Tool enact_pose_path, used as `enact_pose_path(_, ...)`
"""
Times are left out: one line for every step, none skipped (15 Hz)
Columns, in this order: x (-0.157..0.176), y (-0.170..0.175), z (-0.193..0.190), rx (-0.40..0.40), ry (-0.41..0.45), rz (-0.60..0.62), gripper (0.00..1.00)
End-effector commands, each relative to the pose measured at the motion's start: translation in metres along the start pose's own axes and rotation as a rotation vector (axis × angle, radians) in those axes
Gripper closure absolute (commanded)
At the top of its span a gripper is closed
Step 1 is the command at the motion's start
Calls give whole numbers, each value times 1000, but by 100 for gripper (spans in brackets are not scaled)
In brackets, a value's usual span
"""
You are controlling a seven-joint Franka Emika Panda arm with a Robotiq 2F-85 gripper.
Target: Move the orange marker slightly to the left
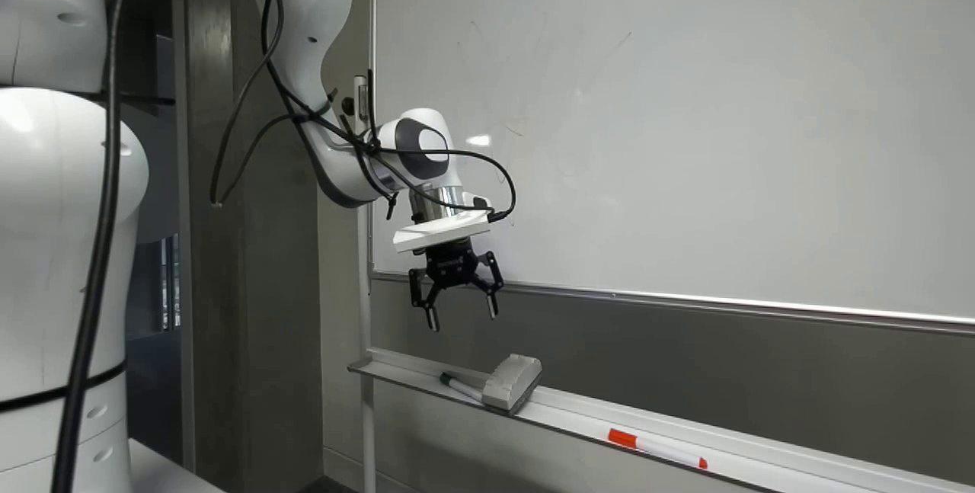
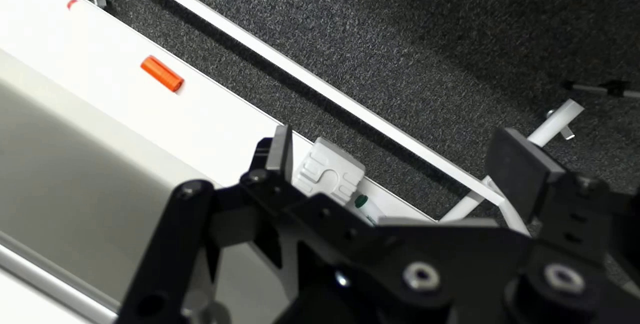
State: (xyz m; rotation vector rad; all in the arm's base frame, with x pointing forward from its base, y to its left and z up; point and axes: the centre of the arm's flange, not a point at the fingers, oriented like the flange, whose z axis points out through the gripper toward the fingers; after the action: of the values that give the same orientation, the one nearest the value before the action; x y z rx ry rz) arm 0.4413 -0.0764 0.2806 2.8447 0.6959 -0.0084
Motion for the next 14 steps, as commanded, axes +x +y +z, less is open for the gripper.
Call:
enact_pose_path(1,3,8,-14,-21,-18,0)
enact_pose_path(2,10,15,-12,-28,-18,0)
enact_pose_path(-2,22,26,3,-54,-36,0)
enact_pose_path(-6,32,35,-6,-61,-19,0)
enact_pose_path(-15,51,47,0,-86,12,0)
enact_pose_path(-23,64,57,0,-98,27,0)
enact_pose_path(-34,84,67,24,-104,31,0)
enact_pose_path(-44,99,75,43,-90,17,0)
enact_pose_path(-55,113,79,59,-76,-53,0)
enact_pose_path(-62,123,82,64,-72,-94,0)
enact_pose_path(-68,130,84,67,-69,-122,0)
enact_pose_path(-73,137,87,74,-70,-140,0)
enact_pose_path(-74,142,86,80,-56,-86,0)
enact_pose_path(-73,149,86,114,-34,58,0)
